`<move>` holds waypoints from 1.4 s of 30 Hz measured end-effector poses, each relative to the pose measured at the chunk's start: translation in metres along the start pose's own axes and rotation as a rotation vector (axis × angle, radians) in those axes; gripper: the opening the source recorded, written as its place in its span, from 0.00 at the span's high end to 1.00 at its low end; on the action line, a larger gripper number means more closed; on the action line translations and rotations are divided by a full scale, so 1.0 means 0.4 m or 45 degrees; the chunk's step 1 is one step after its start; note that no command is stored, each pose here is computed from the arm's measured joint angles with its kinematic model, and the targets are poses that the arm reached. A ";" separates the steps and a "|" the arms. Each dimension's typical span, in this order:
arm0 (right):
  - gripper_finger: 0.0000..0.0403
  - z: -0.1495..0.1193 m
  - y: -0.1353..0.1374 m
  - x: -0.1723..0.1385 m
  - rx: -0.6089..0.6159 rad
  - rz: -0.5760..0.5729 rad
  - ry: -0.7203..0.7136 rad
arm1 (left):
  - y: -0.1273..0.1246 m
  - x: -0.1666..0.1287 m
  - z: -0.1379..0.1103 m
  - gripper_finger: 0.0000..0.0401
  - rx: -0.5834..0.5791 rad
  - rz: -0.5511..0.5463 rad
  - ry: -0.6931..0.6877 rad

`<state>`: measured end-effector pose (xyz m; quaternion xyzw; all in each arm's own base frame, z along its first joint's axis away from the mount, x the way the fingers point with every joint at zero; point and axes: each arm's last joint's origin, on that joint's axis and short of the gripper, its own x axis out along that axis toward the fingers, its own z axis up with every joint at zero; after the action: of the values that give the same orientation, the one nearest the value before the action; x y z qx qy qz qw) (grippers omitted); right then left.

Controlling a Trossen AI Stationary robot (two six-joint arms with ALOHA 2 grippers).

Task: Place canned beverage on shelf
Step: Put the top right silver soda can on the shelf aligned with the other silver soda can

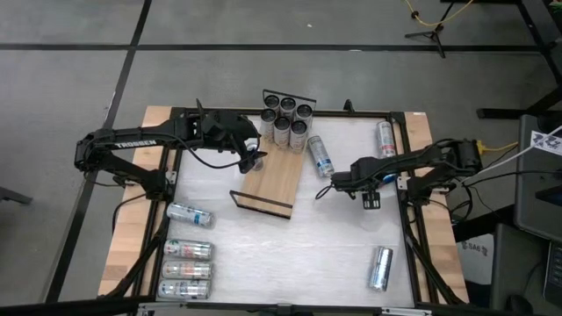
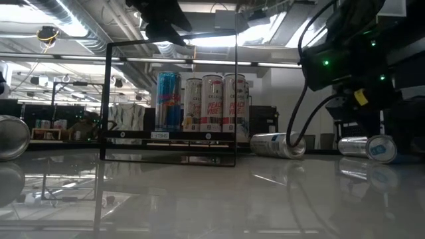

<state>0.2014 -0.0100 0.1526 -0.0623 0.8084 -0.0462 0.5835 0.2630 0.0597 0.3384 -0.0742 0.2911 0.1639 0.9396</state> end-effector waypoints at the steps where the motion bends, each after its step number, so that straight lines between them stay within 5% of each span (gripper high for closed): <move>1: 0.37 0.001 0.000 0.000 0.001 0.000 -0.004 | 0.000 0.000 0.000 0.24 0.000 0.000 0.000; 15: 0.24 0.019 0.003 0.005 -0.027 0.055 -0.096 | 0.000 0.000 0.000 0.24 0.000 0.000 0.000; 29: 0.42 0.030 0.004 0.000 -0.024 0.085 -0.151 | 0.000 0.000 0.000 0.24 0.000 0.000 0.000; 42: 0.41 0.100 -0.021 -0.175 0.009 0.170 -0.479 | 0.000 0.000 0.000 0.24 0.000 0.000 0.000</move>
<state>0.2617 -0.0074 0.2068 -0.0140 0.6874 0.0024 0.7262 0.2629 0.0597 0.3383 -0.0742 0.2912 0.1640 0.9396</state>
